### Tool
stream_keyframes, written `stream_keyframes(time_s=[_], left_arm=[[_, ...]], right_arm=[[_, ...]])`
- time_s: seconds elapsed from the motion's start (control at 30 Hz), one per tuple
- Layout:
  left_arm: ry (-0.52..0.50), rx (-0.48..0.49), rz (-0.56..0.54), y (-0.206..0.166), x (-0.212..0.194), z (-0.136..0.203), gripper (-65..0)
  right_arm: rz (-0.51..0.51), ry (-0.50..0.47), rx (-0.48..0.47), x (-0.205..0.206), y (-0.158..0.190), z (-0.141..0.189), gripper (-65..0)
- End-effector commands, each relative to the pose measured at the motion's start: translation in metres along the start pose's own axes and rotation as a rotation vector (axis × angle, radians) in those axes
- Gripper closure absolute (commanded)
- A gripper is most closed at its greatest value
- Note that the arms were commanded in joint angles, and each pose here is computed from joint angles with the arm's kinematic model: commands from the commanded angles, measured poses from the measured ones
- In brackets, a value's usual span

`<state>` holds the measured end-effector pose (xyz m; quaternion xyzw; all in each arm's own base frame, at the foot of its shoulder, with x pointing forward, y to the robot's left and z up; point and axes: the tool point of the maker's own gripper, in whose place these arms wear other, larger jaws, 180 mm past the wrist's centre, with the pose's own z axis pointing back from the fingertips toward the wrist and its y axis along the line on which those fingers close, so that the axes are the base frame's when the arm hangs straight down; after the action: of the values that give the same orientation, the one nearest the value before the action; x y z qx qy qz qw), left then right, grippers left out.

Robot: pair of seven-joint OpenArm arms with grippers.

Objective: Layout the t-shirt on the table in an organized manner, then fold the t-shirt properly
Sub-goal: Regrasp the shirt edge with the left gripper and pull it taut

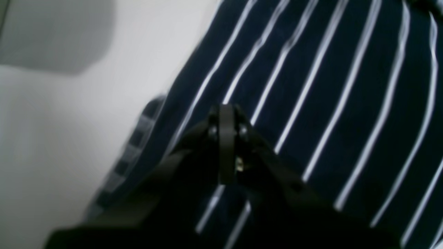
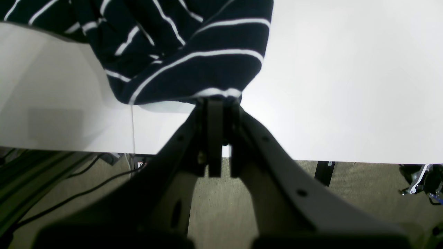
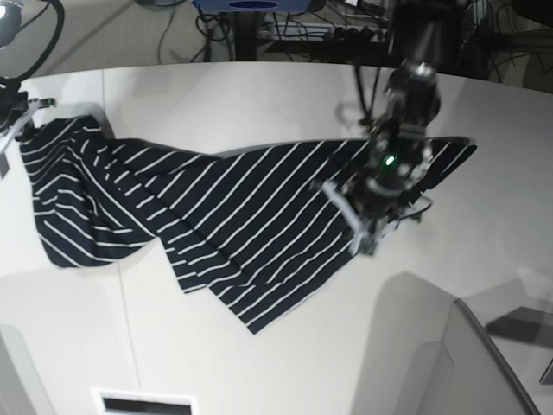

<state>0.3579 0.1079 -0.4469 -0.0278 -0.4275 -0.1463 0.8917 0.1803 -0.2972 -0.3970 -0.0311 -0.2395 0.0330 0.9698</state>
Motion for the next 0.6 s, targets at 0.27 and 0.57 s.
stream_keyframes(time_s=[0.27,0.57], left_arm=[[0.148,0.097,-0.085,0.03,-0.067,0.008,0.0],[0.243,0.249,-0.076,0.096,-0.128,0.068,0.0]], right_arm=[[0.01,-0.032,-0.024,0.008,-0.009,0.005,-0.6],[0.058,-0.003,-0.009,-0.001,0.002,0.009,-0.6]])
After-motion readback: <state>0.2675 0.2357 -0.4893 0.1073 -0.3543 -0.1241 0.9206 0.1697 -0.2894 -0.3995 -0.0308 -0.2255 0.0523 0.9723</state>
